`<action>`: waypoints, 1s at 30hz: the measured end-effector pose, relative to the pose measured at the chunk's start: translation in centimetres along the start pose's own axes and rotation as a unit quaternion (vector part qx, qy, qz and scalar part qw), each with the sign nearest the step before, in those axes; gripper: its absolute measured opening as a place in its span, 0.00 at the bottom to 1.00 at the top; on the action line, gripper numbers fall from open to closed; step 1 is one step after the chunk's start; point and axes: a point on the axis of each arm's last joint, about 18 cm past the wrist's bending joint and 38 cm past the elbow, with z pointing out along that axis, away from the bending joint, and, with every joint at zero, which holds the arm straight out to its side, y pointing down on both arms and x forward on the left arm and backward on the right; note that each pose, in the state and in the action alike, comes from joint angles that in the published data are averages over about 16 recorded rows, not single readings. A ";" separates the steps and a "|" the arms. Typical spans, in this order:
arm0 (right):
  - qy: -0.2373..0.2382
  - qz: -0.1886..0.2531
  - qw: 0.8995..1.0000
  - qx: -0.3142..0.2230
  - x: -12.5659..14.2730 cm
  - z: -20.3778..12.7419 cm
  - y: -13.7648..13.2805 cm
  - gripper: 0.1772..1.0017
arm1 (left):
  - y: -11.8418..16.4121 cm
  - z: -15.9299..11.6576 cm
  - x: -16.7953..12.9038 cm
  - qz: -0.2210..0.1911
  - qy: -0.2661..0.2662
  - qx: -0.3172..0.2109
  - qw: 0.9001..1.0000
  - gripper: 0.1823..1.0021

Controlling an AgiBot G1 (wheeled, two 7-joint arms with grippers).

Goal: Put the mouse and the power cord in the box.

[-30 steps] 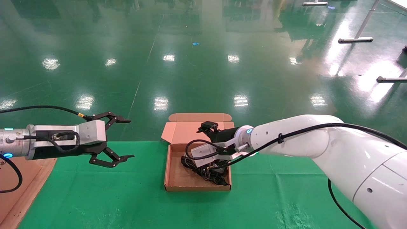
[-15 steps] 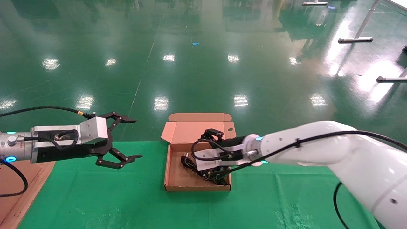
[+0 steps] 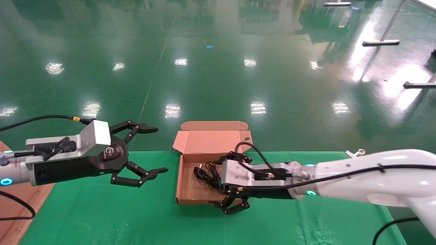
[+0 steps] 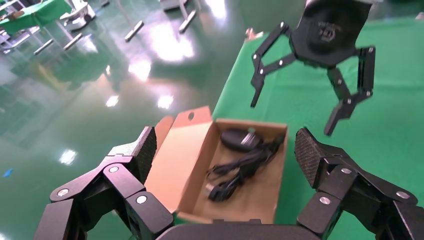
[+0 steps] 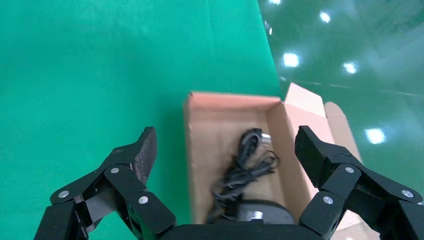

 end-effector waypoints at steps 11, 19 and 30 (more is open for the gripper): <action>-0.003 0.103 0.990 0.093 -1.8 -5.8 -0.6 1.00 | -2.8 -1.1 2.5 -0.052 0.022 0.062 0.997 1.00; -0.009 0.151 0.977 0.153 -3.0 -10.8 -1.5 1.00 | -5.0 -2.3 4.6 -0.085 0.047 0.097 0.991 1.00; -0.027 0.181 0.958 0.221 -5.0 -18.1 -3.6 1.00 | -8.4 -4.2 8.0 -0.123 0.094 0.130 0.979 1.00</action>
